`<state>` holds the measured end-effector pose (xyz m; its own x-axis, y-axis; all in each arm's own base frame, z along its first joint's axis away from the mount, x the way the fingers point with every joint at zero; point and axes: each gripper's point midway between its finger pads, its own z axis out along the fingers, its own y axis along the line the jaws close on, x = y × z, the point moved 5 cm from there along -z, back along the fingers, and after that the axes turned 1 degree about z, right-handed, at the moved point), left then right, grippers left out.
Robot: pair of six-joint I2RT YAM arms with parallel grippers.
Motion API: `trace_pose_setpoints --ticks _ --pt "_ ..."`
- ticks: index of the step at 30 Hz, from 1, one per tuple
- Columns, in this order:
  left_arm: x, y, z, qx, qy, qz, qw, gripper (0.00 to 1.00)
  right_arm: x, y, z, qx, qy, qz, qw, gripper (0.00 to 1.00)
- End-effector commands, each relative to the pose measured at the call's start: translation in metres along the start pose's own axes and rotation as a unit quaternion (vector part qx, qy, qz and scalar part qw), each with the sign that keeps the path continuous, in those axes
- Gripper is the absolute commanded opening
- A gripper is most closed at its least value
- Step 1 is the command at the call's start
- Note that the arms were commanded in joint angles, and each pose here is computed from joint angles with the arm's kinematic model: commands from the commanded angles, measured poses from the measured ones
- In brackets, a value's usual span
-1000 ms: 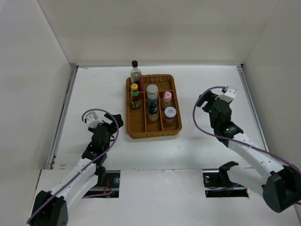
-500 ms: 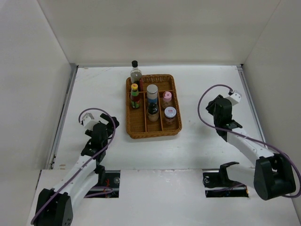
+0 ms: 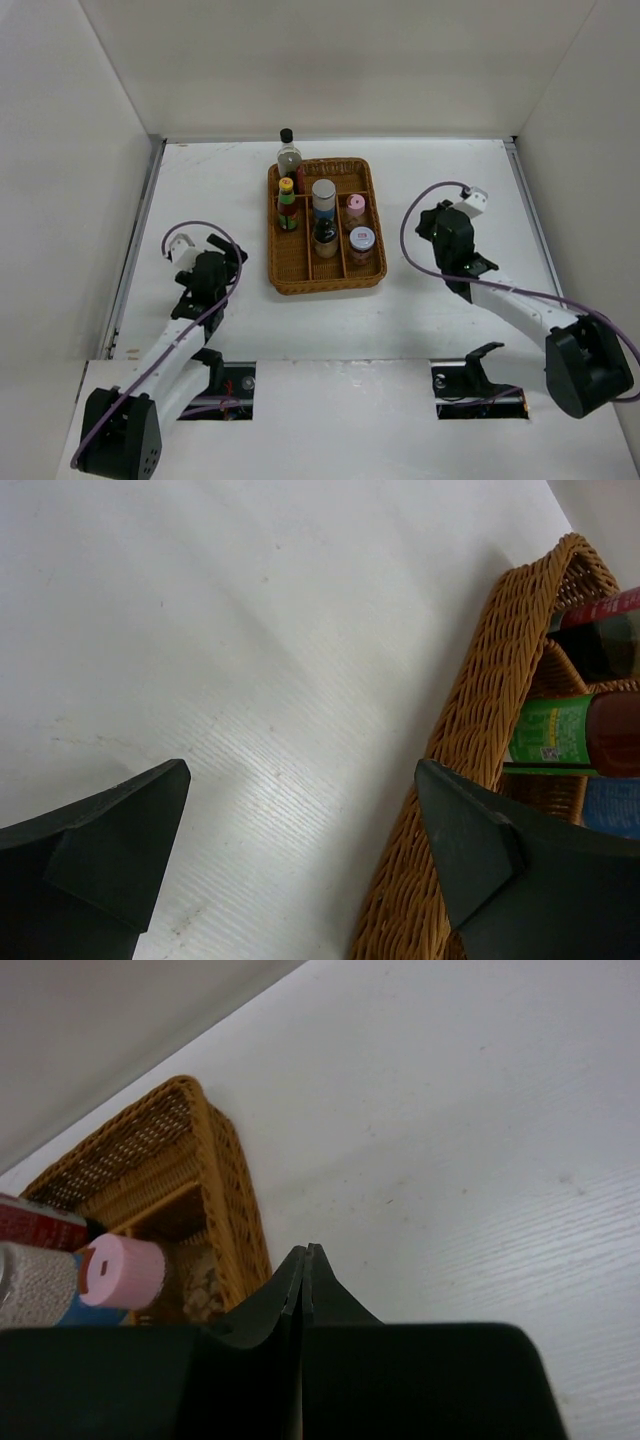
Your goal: Organize the condiment bottles
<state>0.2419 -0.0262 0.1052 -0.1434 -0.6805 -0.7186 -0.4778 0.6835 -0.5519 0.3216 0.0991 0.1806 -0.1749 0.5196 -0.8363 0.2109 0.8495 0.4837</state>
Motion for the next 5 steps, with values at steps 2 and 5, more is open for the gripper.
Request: trace_pose_setpoints --ticks 2,5 --pt "-0.0126 -0.0203 0.0014 0.01 -0.006 -0.003 1.0 1.0 0.0004 0.0268 -0.0086 -0.052 -0.02 0.013 0.998 0.0" --pt "-0.0109 -0.0212 -0.0001 0.017 -0.006 -0.003 1.0 1.0 -0.0051 0.0294 -0.013 -0.048 -0.035 0.002 0.998 0.02"
